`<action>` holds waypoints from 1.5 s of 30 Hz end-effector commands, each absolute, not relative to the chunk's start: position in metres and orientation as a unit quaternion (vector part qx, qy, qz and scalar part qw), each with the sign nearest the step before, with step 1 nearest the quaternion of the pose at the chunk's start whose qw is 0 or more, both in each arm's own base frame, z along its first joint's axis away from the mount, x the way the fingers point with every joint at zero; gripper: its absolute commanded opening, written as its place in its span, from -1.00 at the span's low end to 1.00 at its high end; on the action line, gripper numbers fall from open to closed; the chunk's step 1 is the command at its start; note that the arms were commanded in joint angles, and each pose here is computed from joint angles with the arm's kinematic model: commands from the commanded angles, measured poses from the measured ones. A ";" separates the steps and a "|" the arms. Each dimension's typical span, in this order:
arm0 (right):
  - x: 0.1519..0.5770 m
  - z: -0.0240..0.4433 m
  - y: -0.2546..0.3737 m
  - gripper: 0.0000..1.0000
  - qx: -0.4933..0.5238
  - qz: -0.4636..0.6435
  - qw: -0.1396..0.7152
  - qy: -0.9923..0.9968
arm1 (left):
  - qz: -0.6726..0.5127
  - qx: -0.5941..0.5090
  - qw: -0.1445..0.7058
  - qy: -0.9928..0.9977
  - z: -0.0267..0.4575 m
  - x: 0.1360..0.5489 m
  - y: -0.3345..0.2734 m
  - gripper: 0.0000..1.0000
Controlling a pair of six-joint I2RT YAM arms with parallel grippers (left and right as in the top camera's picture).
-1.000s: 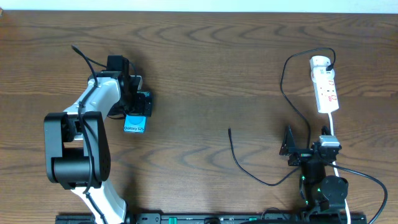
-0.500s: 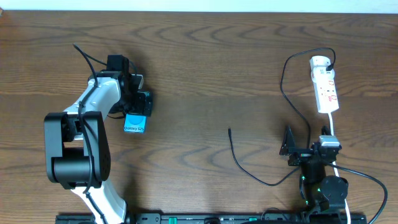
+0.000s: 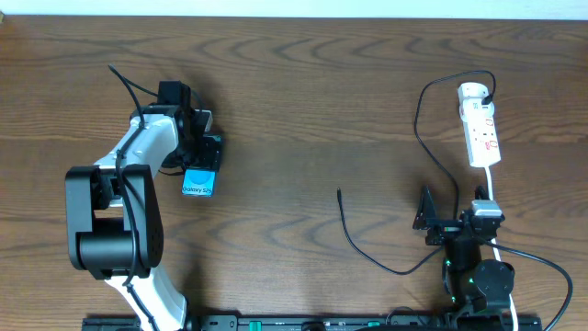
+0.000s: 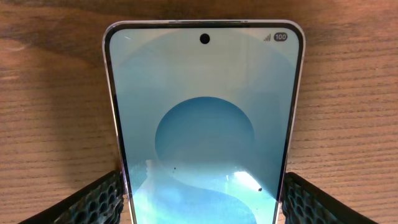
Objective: Plug charger to phone and switch on socket
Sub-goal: 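Lower the left gripper and close it on the phone's bottom edge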
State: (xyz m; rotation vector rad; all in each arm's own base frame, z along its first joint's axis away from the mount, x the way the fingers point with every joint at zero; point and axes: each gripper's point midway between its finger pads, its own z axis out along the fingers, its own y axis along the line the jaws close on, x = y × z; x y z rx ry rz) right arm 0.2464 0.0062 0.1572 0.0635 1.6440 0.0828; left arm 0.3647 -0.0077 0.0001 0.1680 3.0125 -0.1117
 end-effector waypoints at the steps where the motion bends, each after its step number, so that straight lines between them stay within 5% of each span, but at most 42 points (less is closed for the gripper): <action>1: 0.246 0.157 0.008 0.98 0.023 0.038 0.680 0.732 | -0.042 0.059 0.046 0.996 -0.010 0.358 -0.009 0.61; 45: 0.246 0.157 0.008 0.99 0.023 0.038 0.680 0.732 | -0.043 0.059 0.043 0.996 -0.010 0.357 -0.009 -0.26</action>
